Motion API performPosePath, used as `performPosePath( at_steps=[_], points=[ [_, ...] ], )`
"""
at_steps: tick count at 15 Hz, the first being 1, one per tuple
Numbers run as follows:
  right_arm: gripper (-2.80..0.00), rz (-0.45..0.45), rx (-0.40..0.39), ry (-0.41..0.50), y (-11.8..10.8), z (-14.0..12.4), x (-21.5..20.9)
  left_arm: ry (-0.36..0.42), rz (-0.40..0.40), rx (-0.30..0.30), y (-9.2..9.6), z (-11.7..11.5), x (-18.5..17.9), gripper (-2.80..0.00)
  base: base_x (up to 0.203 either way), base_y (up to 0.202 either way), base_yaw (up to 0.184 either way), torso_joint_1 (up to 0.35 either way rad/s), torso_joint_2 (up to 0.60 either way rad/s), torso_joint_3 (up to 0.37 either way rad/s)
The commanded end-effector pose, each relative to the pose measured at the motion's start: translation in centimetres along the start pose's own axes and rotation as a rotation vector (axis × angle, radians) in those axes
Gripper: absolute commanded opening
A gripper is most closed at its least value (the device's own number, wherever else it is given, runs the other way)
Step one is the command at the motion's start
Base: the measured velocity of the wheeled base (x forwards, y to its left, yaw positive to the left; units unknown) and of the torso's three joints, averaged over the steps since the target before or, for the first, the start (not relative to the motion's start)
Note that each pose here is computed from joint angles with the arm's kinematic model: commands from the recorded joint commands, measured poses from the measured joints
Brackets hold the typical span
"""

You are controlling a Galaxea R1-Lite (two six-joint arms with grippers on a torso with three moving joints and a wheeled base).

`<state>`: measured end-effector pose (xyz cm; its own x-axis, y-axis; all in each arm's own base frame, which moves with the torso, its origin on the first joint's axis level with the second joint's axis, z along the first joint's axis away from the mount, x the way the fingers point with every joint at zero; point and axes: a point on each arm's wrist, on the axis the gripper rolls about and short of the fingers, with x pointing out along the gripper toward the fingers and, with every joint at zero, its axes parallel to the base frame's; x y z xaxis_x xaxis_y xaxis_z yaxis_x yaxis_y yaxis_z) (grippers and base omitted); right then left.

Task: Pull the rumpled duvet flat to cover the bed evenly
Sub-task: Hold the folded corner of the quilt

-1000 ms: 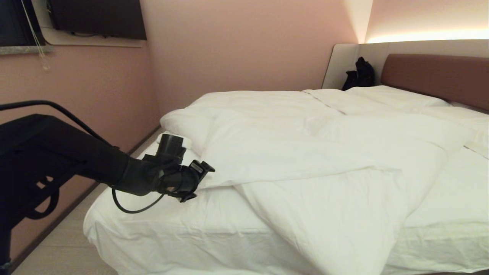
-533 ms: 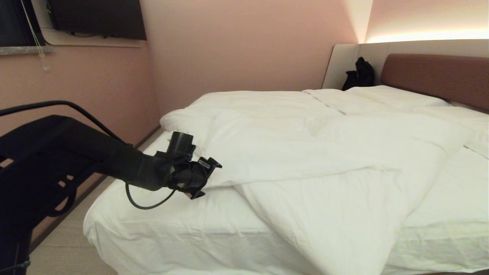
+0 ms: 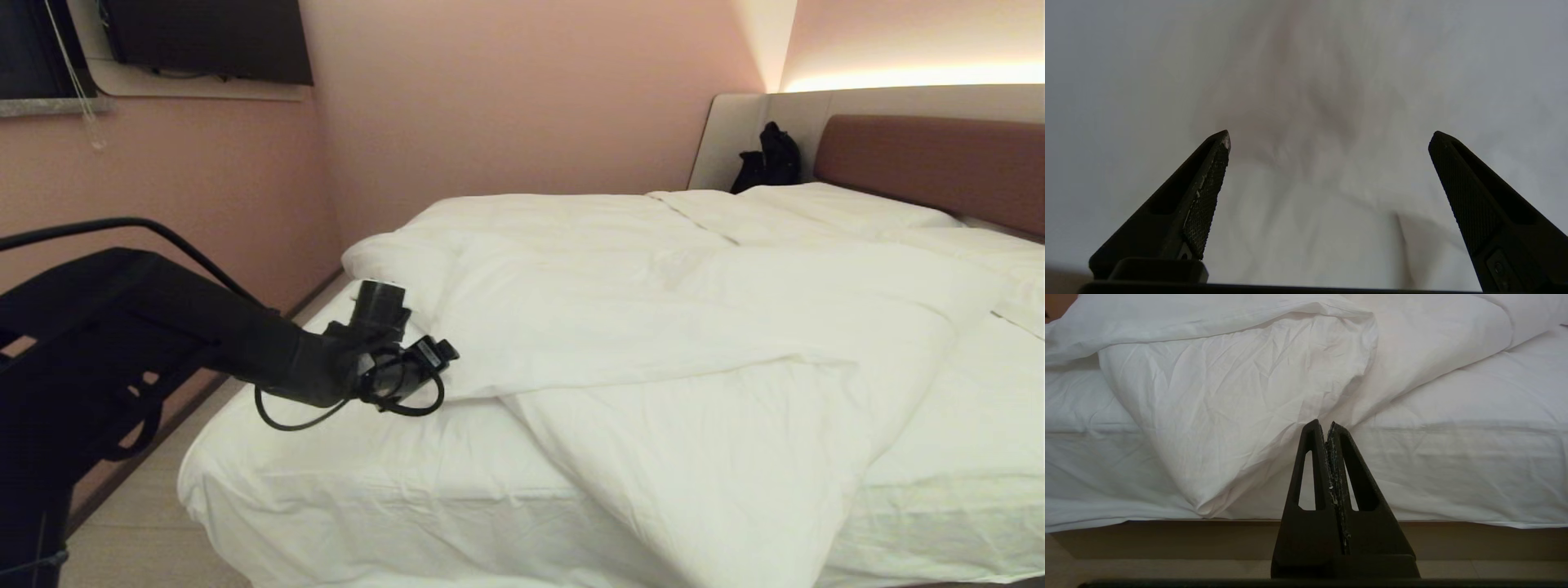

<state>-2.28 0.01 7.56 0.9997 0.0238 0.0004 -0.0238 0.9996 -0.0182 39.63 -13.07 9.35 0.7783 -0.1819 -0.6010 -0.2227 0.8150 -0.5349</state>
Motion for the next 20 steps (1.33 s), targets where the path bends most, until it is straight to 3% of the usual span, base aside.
performPosePath(
  at_steps=[1,4,5,7,8,9,11,13,15,17,18,20],
  points=[
    [-2.8,0.001,0.001,0.0,0.0,0.0,0.0,-0.162,-0.047,0.215,0.7,2.5,-1.2,0.0,0.0,0.0,0.0,0.0,0.0,0.0],
    [-2.8,0.001,0.0,0.0,0.0,0.0,0.0,-0.232,-0.126,0.424,2.3,5.6,-1.6,0.0,0.0,0.0,0.0,0.0,0.0,0.0],
    [-2.8,0.001,0.0,0.0,0.0,0.0,0.0,-0.231,-0.163,0.452,2.5,6.2,-1.5,0.0,0.0,0.0,0.0,0.0,0.0,0.0],
    [-2.8,0.001,0.001,0.0,0.0,0.0,0.0,-0.184,-0.289,0.548,3.2,7.3,-1.2,0.0,0.0,0.0,0.0,0.0,0.0,0.0],
    [-2.8,0.001,0.0,0.0,0.0,0.0,0.0,-0.175,-0.326,0.603,3.7,7.6,-1.0,0.0,0.0,0.0,0.0,0.0,0.0,0.0],
    [-2.8,0.001,0.0,0.0,0.0,0.0,0.0,-0.174,-0.332,0.612,3.8,7.7,-1.0,0.0,0.0,0.0,0.0,0.0,0.0,0.0],
    [-2.8,0.001,0.0,0.0,0.0,0.0,0.0,-0.149,-0.419,0.724,4.3,7.9,-0.8,0.0,0.0,0.0,0.0,0.0,0.0,0.0],
    [-2.8,0.001,0.001,0.0,0.0,0.0,0.0,-0.118,-0.428,0.855,4.8,7.5,-0.4,0.0,0.0,0.0,0.0,0.0,0.0,0.0],
    [-2.8,0.001,0.0,0.0,0.0,0.0,0.0,-0.104,-0.427,0.891,4.9,7.3,-0.1,0.0,0.0,0.0,0.0,0.0,0.0,0.0],
    [-2.8,0.001,0.0,0.0,0.0,0.0,0.0,-0.098,-0.422,0.981,5.2,7.2,1.1,0.0,0.0,0.0,0.0,0.0,0.0,0.0],
    [-2.8,0.001,0.0,0.0,0.0,0.0,0.0,-0.098,-0.422,0.982,5.2,7.2,1.1,0.0,0.0,0.0,0.0,0.0,0.0,0.0],
    [-2.8,0.001,0.0,0.0,0.0,0.0,0.0,-0.06,-0.443,1.052,5.4,6.5,2.2,0.0,0.0,0.0,0.0,0.0,0.0,0.0]
  ],
)
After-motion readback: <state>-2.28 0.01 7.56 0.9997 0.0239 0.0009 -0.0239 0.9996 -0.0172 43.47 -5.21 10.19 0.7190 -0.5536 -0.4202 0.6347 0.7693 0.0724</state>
